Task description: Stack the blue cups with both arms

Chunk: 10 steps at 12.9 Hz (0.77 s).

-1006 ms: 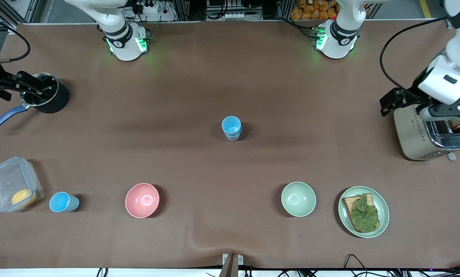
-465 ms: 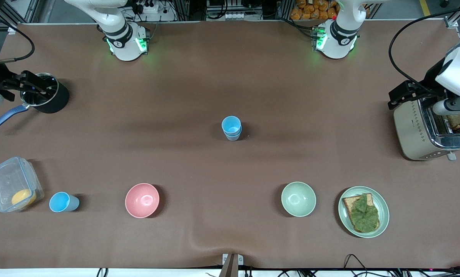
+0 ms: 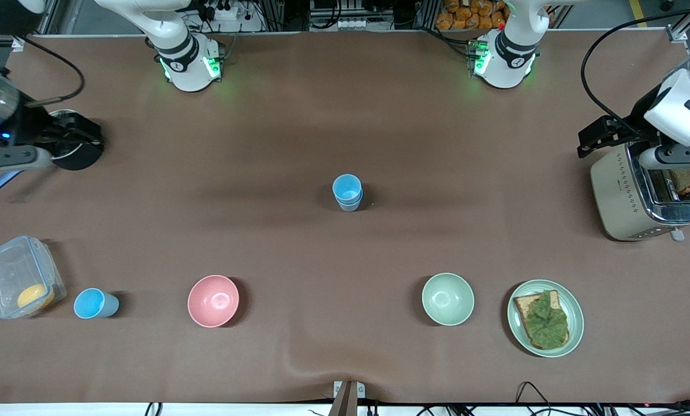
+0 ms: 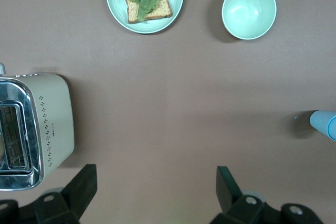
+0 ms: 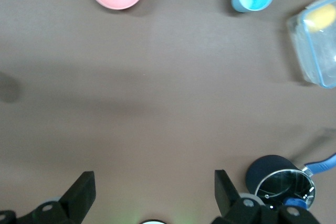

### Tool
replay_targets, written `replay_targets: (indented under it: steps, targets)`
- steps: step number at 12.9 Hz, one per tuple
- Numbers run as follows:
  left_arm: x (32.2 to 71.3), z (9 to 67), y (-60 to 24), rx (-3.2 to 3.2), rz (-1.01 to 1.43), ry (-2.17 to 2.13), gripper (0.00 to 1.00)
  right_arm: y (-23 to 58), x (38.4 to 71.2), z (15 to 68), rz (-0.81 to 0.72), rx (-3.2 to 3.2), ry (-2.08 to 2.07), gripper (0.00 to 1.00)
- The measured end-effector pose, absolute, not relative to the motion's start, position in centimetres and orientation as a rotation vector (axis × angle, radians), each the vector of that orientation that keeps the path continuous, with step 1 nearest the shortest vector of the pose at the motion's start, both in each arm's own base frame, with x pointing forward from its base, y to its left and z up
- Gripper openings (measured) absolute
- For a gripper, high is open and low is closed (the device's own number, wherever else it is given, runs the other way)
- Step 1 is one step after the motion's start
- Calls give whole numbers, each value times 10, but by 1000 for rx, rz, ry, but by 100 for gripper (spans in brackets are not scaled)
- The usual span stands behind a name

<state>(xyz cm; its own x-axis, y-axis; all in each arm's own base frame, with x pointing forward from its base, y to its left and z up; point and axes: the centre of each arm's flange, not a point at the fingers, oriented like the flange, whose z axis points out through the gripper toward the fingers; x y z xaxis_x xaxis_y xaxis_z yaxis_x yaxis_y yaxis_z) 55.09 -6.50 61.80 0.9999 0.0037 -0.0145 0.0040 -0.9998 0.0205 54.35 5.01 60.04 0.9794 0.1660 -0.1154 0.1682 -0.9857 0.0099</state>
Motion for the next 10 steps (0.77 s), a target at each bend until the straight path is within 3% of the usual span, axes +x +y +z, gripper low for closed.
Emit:
replay_targets:
  steps: [8, 10]
  targets:
    - [548, 630, -66, 3122, -32, 0, 100, 77, 540, 608, -164, 3095, 341, 100]
    - [547, 630, -66, 3122, -33, 0, 100, 78, 545, 615, -76, 3100, 344, 100]
